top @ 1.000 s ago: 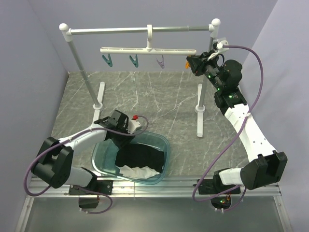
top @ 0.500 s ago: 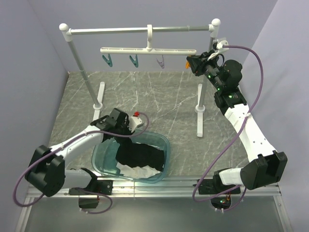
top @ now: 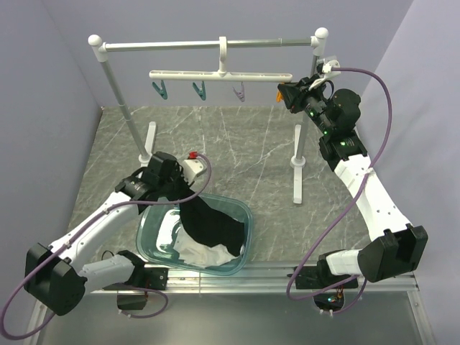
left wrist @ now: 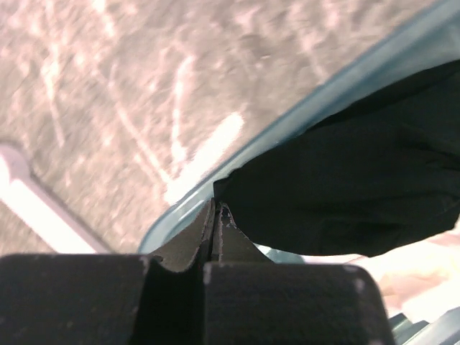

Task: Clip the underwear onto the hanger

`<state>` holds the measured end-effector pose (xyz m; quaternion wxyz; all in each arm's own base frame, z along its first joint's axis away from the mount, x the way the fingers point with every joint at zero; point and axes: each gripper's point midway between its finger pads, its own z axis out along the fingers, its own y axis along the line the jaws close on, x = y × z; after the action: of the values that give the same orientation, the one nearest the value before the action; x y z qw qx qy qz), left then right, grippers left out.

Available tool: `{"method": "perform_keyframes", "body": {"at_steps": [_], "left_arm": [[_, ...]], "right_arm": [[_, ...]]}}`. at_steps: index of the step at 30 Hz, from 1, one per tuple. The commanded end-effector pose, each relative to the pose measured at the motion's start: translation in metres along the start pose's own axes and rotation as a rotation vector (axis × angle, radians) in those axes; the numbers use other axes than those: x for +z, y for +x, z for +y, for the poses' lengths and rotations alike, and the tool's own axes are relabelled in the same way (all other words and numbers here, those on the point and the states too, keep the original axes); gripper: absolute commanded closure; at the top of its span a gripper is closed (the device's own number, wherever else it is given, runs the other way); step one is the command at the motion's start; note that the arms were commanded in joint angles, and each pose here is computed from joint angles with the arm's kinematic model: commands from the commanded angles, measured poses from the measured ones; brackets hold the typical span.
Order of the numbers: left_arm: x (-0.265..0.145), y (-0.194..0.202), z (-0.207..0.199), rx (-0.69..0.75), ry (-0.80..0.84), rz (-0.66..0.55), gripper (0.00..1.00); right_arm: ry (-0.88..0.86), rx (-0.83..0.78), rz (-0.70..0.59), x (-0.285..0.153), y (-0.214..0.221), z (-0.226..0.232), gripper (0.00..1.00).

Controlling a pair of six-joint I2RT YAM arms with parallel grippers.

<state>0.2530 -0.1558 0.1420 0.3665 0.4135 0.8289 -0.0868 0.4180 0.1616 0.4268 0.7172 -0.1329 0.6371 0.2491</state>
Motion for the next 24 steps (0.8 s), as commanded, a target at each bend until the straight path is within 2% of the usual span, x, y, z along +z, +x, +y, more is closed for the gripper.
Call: {"method": "perform_keyframes", "body": {"at_steps": [1, 4, 8, 13, 14, 16, 17, 22, 24], "left_arm": [[-0.02, -0.013, 0.033, -0.042, -0.119, -0.029, 1.0], [-0.032, -0.014, 0.026, -0.009, -0.067, -0.064, 1.0], [-0.053, -0.008, -0.007, 0.164, 0.087, -0.123, 1.0], [-0.069, 0.036, -0.045, 0.339, 0.251, -0.081, 1.0], [-0.075, 0.041, -0.048, 0.416, 0.268, -0.089, 1.0], [-0.079, 0.058, -0.061, 0.467, 0.345, -0.059, 1.0], [-0.081, 0.074, -0.068, 0.497, 0.399, -0.005, 1.0], [-0.076, 0.105, -0.069, 0.531, 0.482, 0.144, 1.0], [-0.077, 0.121, -0.075, 0.568, 0.563, 0.203, 0.99]], "right_arm": [[-0.024, -0.029, -0.055, -0.007, -0.024, 0.009, 1.0], [-0.024, -0.034, -0.055, -0.008, -0.024, 0.009, 1.0], [-0.026, -0.033, -0.055, -0.009, -0.023, 0.009, 1.0], [-0.025, -0.038, -0.055, -0.01, -0.022, 0.01, 1.0], [-0.025, -0.039, -0.052, -0.011, -0.021, 0.01, 1.0], [-0.025, -0.043, -0.054, -0.011, -0.021, 0.01, 1.0], [-0.025, -0.043, -0.052, -0.01, -0.021, 0.009, 1.0], [-0.027, -0.038, -0.052, -0.008, -0.02, 0.009, 1.0], [-0.031, -0.037, -0.05, -0.007, -0.019, 0.01, 1.0]]}}
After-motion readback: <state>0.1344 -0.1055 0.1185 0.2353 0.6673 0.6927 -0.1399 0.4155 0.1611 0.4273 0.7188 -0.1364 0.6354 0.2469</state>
